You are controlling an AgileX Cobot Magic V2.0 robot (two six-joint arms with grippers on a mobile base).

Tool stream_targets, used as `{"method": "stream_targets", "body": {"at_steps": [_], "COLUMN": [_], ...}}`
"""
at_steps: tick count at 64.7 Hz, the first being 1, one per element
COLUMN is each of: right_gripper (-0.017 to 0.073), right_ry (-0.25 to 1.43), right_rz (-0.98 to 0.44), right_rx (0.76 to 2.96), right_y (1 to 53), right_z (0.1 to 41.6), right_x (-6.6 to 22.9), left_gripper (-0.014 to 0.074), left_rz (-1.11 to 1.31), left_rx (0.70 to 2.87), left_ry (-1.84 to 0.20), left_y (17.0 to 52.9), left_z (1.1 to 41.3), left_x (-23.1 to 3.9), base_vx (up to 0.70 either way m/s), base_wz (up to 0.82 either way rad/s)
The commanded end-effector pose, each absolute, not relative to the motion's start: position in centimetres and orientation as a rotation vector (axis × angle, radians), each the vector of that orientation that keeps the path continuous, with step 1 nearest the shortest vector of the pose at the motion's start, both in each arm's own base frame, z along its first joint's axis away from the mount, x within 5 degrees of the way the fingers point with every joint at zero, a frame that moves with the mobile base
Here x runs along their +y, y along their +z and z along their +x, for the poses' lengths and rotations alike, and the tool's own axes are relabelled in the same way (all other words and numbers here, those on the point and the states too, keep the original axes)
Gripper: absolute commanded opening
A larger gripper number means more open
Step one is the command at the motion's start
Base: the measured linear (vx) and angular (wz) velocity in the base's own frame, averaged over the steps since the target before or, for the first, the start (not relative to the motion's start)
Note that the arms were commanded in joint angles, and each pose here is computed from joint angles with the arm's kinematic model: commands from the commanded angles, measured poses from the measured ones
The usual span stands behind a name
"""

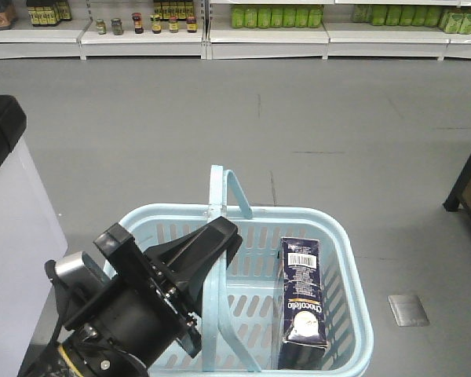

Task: Left arm holds basket, right arm returns cookies
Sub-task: 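Drive the base toward the drink shelves, left gripper holding the basket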

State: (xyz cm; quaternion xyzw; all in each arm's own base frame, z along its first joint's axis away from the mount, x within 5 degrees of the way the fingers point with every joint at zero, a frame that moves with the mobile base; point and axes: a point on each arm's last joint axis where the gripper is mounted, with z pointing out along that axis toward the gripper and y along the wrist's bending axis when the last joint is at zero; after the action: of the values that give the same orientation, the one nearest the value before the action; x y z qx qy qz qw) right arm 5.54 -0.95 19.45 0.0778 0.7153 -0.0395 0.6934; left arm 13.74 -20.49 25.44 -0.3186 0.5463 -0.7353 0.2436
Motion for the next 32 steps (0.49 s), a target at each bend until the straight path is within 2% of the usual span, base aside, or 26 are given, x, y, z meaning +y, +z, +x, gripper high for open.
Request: {"method": "stream_targets", "body": {"at_steps": [1, 32], "right_gripper": [-0.0006, -0.0006], "right_ry": [-0.101, -0.101], "right_rz": [0.16, 0.16], "right_rx": [1.544, 1.544], "right_y": [19.48, 19.48], "right_z": [5.58, 5.58], "right_x": [-0.95, -0.95], "left_gripper": [-0.0003, -0.0003], "left_rz": [-0.745, -0.745], "left_rx": [1.145, 1.145], "left_ry": [-2.183, -2.183], "left_y": [29.04, 29.04], "left_z": [13.3, 13.3], "left_x": [-19.54, -19.54], "base_vx": [0.55, 0.55], "base_wz": [0.03, -0.01]}}
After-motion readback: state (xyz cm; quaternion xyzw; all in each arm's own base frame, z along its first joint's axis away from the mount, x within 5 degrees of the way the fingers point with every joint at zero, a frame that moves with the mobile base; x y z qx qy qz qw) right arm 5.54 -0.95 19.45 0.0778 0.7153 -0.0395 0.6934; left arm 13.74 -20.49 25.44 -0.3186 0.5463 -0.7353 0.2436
